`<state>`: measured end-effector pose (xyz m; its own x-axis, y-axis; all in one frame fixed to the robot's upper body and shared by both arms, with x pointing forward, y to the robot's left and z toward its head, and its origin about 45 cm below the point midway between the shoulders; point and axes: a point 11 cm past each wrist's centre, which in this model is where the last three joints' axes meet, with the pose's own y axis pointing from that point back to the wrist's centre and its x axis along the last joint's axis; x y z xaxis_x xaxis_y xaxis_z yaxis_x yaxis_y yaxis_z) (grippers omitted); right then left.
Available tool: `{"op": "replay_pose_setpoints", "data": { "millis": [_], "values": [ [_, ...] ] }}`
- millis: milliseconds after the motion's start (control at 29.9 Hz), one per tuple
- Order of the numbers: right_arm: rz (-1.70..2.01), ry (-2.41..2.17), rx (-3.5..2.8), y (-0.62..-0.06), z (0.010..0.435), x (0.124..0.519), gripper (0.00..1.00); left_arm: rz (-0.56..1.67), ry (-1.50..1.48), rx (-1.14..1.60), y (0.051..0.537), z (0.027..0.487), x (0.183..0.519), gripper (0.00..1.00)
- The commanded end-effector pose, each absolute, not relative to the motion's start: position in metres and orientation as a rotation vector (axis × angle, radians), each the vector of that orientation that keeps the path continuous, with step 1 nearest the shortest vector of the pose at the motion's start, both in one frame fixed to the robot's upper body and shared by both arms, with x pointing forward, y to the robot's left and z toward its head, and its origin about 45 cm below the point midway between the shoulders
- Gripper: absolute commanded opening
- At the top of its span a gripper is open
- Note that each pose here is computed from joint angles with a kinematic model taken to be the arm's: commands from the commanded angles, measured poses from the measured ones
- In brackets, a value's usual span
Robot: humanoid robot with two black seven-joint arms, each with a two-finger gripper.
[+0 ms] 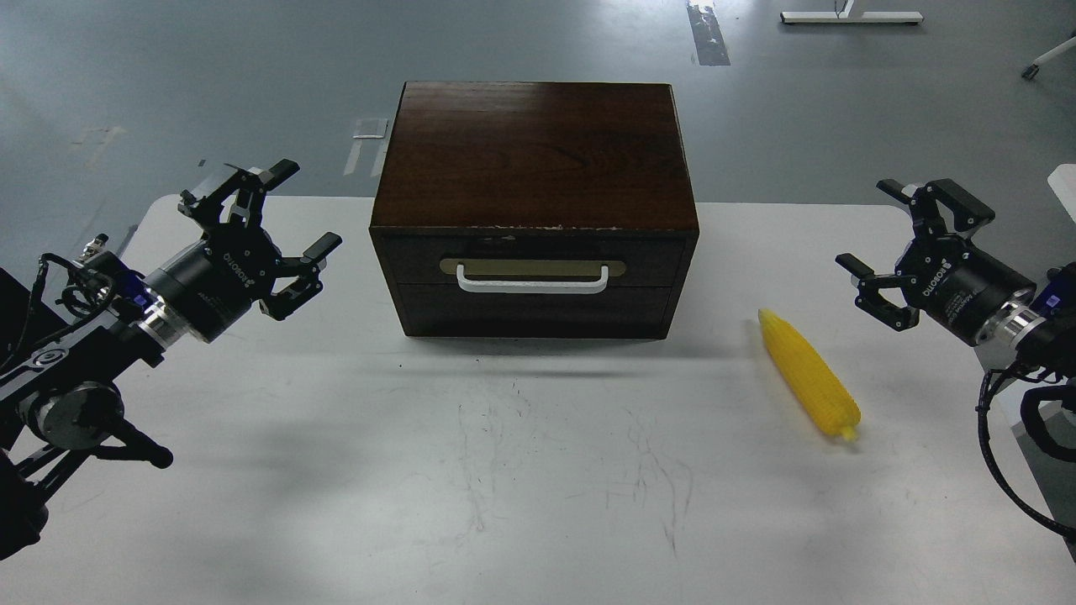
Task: Put corn in drawer with both arms
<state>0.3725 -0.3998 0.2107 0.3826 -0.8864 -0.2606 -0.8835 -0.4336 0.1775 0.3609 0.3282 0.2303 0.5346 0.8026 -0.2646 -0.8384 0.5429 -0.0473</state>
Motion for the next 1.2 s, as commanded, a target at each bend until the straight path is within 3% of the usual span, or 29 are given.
{"op": "replay_pose_setpoints", "data": {
  "millis": [0, 334, 435, 602, 802, 869, 1170],
  "values": [
    [-0.502, -1.665, 2.607, -0.399, 0.210, 0.373, 1.00, 1.000, 0.222, -0.179, 0.334, 0.230, 0.359, 0.98],
    [-0.496, -1.672, 2.606, -0.400, 0.212, 0.373, 1.00, 1.007, 0.217, -0.202, 0.346, 0.236, 0.359, 0.98],
    [-0.493, -1.674, 2.609, -0.400, 0.213, 0.374, 1.00, 1.025, 0.149, -0.202, 0.359, 0.258, 0.369, 0.98],
    [-0.479, -1.692, 2.610, -0.404, 0.217, 0.376, 1.00, 0.936, -0.066, -0.181, 0.341, 0.324, 0.398, 0.98],
    [-0.474, -1.695, 2.612, -0.405, 0.219, 0.376, 1.00, 0.741, -0.486, -0.048, 0.288, 0.403, 0.415, 0.98],
    [-0.464, -1.708, 2.604, -0.408, 0.219, 0.377, 1.00, 0.591, -0.669, 0.075, 0.248, 0.416, 0.406, 0.98],
    [-0.462, -1.710, 2.604, -0.408, 0.220, 0.378, 1.00, 0.018, -1.183, 0.392, 0.111, 0.404, 0.376, 0.98]
  ]
}}
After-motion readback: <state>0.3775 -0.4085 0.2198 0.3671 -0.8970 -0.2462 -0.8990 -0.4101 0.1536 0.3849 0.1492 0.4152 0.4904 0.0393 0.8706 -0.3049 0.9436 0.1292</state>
